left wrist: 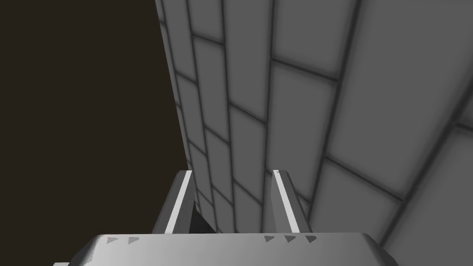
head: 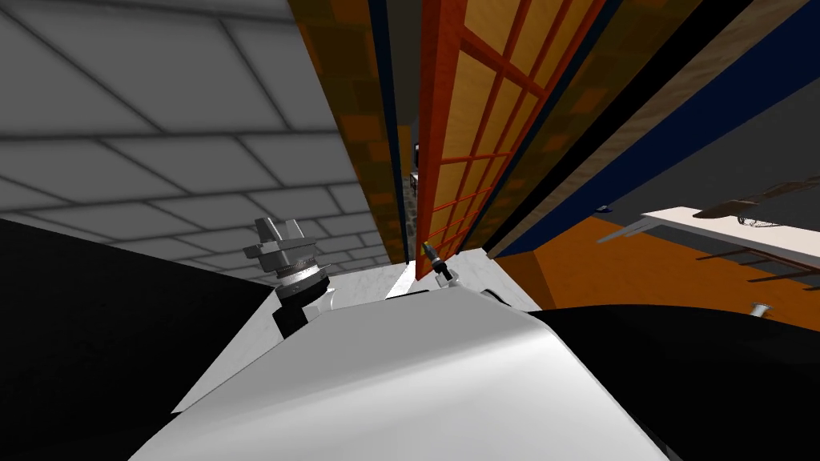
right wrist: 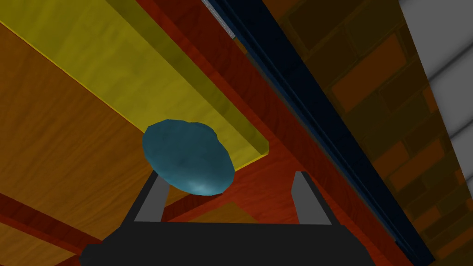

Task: Pull the door open

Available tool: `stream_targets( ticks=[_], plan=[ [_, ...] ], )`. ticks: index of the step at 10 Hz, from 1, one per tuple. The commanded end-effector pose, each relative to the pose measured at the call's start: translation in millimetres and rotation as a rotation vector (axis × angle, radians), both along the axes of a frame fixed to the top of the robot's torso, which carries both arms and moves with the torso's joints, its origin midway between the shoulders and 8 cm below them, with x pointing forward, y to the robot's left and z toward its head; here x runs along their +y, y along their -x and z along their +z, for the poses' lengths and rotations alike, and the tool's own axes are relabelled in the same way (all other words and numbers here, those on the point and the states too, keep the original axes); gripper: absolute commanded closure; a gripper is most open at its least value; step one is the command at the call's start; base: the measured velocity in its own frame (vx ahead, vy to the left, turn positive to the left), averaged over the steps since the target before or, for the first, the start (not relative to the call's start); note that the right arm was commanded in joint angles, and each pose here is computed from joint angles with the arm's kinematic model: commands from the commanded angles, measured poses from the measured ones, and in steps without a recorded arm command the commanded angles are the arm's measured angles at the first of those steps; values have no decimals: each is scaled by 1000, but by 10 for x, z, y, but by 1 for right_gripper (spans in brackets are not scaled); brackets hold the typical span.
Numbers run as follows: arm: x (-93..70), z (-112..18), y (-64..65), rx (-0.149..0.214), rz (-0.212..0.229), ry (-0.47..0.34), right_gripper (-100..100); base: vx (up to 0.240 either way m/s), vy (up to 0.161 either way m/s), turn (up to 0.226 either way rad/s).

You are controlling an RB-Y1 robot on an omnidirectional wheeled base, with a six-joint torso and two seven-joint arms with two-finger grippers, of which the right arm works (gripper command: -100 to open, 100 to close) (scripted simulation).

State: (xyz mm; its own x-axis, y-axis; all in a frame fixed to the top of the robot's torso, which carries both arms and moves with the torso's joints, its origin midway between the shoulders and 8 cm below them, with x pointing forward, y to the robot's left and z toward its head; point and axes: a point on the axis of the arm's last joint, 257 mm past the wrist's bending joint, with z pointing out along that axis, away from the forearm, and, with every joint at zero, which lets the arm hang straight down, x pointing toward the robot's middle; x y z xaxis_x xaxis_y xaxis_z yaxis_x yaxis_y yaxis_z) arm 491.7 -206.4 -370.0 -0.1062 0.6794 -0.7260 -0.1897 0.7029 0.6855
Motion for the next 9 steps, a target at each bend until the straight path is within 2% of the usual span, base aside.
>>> stream_targets(
  ticks=[1,5,6,7,9],
  plan=[
    [212,-126,115,41,24,-42,100,-38,-17,74],
    [212,-126,115,41,24,-42,100,-3,-4,-4],
    [199,-174,137,52,22,-40,100,2,6,-6],
    [212,-126,115,41,24,-42,100,4,6,2],
    [212,-126,115,41,24,-42,100,-2,0,-25]
  ],
)
